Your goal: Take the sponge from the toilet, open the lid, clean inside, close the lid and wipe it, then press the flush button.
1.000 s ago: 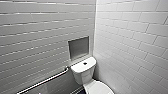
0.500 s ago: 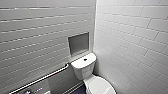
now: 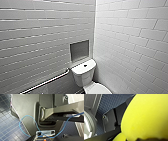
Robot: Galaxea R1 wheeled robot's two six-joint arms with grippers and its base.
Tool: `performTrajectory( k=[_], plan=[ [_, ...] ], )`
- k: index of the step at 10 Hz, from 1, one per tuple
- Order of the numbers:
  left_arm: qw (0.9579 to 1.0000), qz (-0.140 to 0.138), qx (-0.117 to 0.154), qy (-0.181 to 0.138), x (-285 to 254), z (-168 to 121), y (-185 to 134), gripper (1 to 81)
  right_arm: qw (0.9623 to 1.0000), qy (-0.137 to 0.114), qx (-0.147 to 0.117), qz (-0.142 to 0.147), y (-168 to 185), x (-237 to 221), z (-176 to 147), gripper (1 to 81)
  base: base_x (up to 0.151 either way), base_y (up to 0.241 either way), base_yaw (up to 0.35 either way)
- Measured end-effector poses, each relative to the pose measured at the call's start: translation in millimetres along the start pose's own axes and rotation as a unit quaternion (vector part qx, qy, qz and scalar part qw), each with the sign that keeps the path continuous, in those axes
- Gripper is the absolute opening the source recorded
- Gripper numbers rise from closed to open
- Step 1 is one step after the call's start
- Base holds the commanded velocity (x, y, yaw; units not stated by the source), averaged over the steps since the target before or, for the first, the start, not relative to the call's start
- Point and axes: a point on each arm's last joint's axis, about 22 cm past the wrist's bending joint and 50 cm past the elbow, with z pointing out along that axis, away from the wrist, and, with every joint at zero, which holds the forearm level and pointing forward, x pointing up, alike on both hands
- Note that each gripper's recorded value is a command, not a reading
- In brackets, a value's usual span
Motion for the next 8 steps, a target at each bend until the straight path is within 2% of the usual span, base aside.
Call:
performTrajectory(
  k=[2, 4, 5, 6, 8],
  plan=[
    [1.0, 0.002, 0.007, 0.003, 1.4, 0.2, -6.0, 81.1, 1.0, -0.006, 0.0, -0.005, -0.4, -4.3, 0.2, 1.0, 0.0, 0.0, 0.0],
    [0.9996, 0.003, 0.028, 0.007, 7.0, -0.9, -23.4, 81.1, 0.9991, -0.04, -0.008, -0.007, -3.9, -21.7, 7.0, 1.0, 0.0, 0.0, 0.0],
    [0.9993, 0.001, 0.038, 0.007, 6.9, 0.5, -28.6, 81.1, 0.9985, -0.049, -0.02, -0.009, 4.0, -25.7, 7.8, 1.0, 0.0, 0.0, 0.0],
    [0.999, 0.002, 0.045, 0.008, 8.7, 3.1, -29.8, 81.1, 0.9977, -0.05, -0.043, -0.015, 21.5, -23.1, 7.7, 1.0, 0.0, 0.0, 0.0],
    [0.9988, 0.006, 0.045, 0.018, 25.2, 10.2, -19.0, 81.1, 0.9956, -0.053, -0.063, -0.045, 33.3, -24.5, 9.8, 1.0, 0.0, 0.0, 0.0]
  ],
)
